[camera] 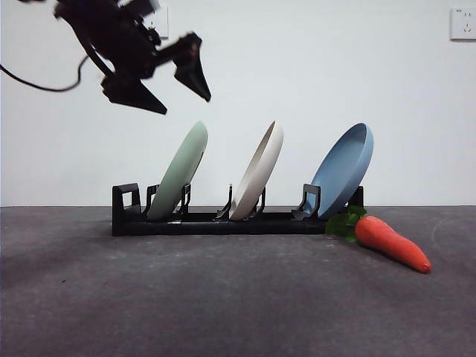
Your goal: Take the green plate from the plate rack,put the plate on the table,take the carrot from the table,put the carrot in the plate
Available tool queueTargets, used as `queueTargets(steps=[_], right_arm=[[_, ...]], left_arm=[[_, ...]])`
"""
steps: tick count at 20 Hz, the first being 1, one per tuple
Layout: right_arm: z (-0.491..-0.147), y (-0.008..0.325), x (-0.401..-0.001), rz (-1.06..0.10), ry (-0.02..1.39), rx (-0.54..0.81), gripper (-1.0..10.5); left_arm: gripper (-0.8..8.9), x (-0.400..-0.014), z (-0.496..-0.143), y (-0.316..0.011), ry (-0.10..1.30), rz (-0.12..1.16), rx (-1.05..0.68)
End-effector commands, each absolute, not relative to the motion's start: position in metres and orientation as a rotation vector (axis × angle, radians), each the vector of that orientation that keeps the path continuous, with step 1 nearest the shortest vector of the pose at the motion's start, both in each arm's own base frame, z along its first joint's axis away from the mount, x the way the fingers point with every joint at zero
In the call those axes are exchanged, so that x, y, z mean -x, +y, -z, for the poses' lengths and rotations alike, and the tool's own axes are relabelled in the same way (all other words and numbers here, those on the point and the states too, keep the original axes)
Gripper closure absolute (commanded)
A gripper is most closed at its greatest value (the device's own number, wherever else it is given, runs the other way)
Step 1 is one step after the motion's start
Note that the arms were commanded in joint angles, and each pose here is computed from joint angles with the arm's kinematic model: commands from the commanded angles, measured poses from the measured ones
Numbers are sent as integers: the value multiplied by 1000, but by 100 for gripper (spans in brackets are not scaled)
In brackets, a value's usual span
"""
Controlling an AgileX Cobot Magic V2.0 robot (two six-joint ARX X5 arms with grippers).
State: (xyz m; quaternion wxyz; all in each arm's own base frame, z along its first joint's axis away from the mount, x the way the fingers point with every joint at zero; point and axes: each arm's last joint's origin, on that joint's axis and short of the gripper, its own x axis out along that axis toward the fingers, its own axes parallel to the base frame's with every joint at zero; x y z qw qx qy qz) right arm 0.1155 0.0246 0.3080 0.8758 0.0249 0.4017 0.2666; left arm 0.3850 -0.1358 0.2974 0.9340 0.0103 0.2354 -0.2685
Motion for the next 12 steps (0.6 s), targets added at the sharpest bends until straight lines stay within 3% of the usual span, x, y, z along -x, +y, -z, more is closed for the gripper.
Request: queueTargets(steps=[1, 7, 10, 12], right_arm=[[-308, 25, -116, -554, 838, -53, 262], [-308, 25, -116, -551, 840, -59, 262], [-308, 25, -116, -550, 841, -59, 262], [-308, 25, -116, -551, 840, -59, 262]], left_arm=[[157, -395, -279, -143, 493, 548, -39], [173, -408, -242, -155, 560, 523, -59], [502, -407, -242, -159, 560, 531, -62], [669, -407, -241, -160, 566, 537, -49]])
